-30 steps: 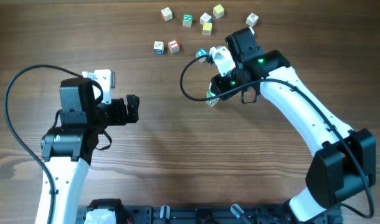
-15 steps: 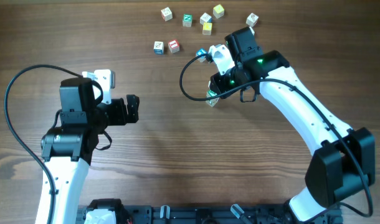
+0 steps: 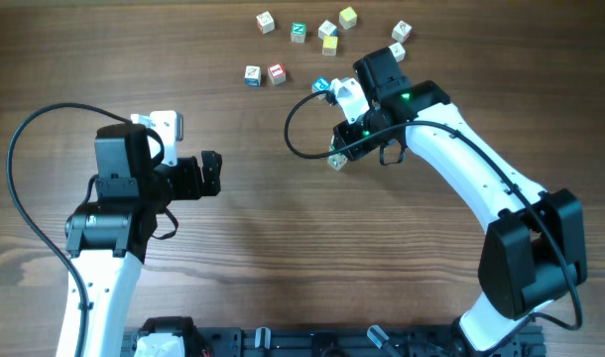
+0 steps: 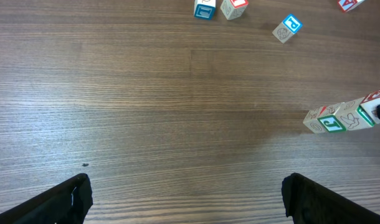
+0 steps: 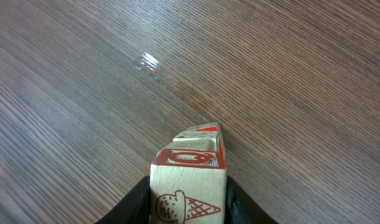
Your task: Form a tower
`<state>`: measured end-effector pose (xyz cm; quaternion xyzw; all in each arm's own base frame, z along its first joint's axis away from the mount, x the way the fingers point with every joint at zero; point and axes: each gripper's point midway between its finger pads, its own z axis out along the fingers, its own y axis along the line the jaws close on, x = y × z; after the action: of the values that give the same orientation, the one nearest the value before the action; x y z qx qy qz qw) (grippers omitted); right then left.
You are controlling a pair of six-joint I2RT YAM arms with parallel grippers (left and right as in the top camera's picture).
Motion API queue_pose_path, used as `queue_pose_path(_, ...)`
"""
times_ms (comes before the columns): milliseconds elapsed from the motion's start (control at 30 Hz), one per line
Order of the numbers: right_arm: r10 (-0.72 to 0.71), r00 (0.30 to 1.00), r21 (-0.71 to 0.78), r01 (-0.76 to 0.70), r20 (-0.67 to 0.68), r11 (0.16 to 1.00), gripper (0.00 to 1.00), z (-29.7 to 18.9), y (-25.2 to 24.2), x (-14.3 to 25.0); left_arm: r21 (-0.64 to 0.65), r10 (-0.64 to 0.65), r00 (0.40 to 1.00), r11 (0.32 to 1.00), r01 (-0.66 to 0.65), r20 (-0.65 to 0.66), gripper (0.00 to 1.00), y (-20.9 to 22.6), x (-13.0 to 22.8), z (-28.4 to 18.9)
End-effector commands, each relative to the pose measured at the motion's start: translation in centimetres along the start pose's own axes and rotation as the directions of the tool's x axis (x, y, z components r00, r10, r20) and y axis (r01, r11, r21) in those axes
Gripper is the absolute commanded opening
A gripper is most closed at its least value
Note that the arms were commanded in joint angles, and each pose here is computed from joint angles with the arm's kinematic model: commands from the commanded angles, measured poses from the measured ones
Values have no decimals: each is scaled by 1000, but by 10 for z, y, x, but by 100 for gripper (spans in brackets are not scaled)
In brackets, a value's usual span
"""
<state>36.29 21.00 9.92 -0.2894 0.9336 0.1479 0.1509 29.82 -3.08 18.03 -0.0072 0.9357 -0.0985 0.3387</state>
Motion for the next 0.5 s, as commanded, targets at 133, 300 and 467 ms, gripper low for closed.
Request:
queue_pose_path(133,5,1000,-10,-5,-17,1000,36,6,3,3,-7,5,1000,1000,-5,-4,100,1,2,1)
queue_pose_path(300,-15,1000,-11,15,-23,1000,33,6,3,5,-7,5,1000,1000,-5,-4,100,1,2,1)
queue_pose_path(467,-31,999,-13,31,-31,999,34,6,3,7,-7,5,1000,1000,-5,-4,100,1,2,1)
